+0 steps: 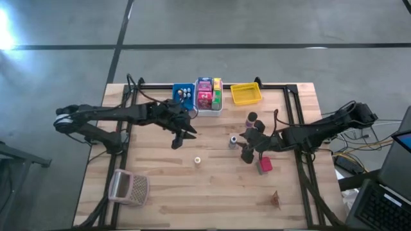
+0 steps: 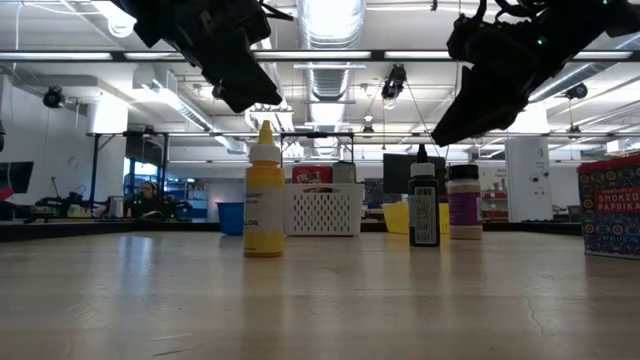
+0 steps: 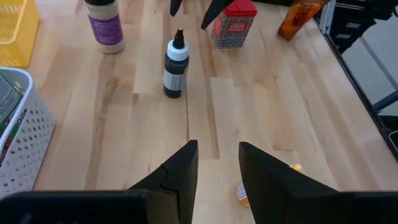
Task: Pick & Place Kitchen Items
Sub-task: Put the large black food coloring bottle into the blue bin
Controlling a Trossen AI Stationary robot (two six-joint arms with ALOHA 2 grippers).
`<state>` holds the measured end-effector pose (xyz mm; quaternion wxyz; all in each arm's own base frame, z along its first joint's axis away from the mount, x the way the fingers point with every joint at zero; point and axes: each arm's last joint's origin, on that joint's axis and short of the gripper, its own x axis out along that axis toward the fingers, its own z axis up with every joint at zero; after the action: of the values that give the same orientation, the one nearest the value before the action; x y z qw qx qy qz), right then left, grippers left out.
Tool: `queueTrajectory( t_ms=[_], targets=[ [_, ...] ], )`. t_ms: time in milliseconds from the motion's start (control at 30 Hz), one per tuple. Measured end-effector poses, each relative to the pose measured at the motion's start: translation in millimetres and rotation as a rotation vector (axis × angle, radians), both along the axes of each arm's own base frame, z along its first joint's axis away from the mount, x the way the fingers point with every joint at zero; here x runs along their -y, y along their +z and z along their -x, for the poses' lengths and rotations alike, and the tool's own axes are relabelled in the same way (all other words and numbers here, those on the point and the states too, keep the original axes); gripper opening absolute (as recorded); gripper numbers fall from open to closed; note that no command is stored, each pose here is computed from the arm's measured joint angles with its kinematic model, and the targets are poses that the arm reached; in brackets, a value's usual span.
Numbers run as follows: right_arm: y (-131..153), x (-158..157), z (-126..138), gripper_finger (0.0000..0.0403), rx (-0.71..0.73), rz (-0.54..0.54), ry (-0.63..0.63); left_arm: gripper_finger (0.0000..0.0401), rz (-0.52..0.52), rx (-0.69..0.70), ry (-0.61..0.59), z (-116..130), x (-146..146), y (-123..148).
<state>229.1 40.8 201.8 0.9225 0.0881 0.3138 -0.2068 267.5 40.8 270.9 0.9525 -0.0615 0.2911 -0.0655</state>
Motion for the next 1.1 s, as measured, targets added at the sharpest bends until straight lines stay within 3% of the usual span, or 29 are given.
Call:
queueTrajectory(
  t_ms=[333, 1100],
  targets=[
    [-19, 4, -16, 0.0199, -0.053, 0.03, -0.001, 0.0122, 0.003, -0.003, 0.002, 0, 0, 0],
    [-18, 8, -23, 0.0091, -0.053, 0.043, -0.008, 0.0122, 0.007, -0.016, 0.004, 1, 0, -1]
  ],
)
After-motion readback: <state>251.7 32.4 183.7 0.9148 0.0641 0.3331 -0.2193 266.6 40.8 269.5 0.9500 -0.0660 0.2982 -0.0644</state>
